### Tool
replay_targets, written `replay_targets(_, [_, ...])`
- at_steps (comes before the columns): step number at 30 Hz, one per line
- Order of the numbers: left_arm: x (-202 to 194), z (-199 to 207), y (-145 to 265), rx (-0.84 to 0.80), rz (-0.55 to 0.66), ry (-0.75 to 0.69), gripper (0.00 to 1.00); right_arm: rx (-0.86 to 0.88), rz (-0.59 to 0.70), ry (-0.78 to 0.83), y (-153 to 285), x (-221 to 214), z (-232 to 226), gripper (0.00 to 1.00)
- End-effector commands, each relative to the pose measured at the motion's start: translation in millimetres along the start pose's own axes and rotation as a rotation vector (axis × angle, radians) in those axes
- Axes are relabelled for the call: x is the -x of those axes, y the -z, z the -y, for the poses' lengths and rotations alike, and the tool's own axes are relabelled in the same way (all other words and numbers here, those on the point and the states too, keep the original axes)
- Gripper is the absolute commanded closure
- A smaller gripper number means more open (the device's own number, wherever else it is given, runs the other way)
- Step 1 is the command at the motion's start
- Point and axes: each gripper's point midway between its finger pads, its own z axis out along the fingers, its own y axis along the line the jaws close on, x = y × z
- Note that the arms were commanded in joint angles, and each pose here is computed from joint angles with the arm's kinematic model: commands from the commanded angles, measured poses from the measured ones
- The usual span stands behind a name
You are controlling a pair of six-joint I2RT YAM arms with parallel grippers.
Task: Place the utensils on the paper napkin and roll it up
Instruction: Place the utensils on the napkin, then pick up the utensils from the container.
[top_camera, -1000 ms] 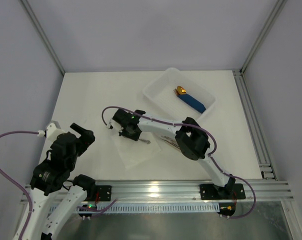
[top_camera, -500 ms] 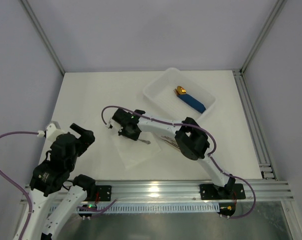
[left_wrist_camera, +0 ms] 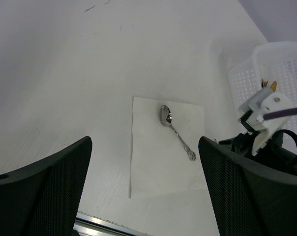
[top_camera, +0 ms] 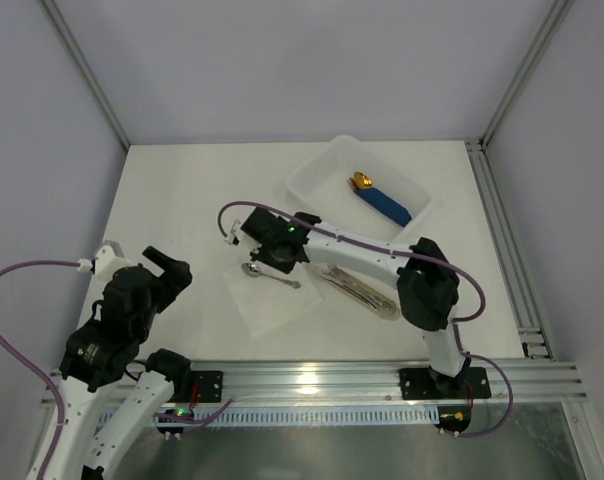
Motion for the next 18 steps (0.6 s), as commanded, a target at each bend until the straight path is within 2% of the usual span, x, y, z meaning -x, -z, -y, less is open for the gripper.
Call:
replay_targets(1, [7.4, 12.3, 0.4, -0.033, 0.009, -0.002, 0.10, -0.088, -0.015, -0.062, 37.2, -34.2, 25.7, 0.79])
replay_targets(2, [6.1, 12.7, -0.8, -0.029, 0.002, -0.005, 0.10, -0.085, -0.065, -0.075, 32.4, -60.4, 26.2, 0.79])
replay_targets(5, [3.1, 16.3, -3.6, -0.040, -0.011, -0.005, 0.10, -0.068, -0.072, -0.106, 40.2, -93.6, 23.5, 0.78])
replay_targets(12, [-2.1, 21.2, -9.3, -0.041, -0.039, -0.015, 0.10, -0.080, -0.105, -0.215, 45.7, -151.0, 35.2, 0.79])
replay_targets(18, [-0.3, 25.3, -8.7, -0.050, -0.042, -0.017, 0.10, -0.063, -0.130, -0.262, 40.6, -183.0, 32.9, 0.80])
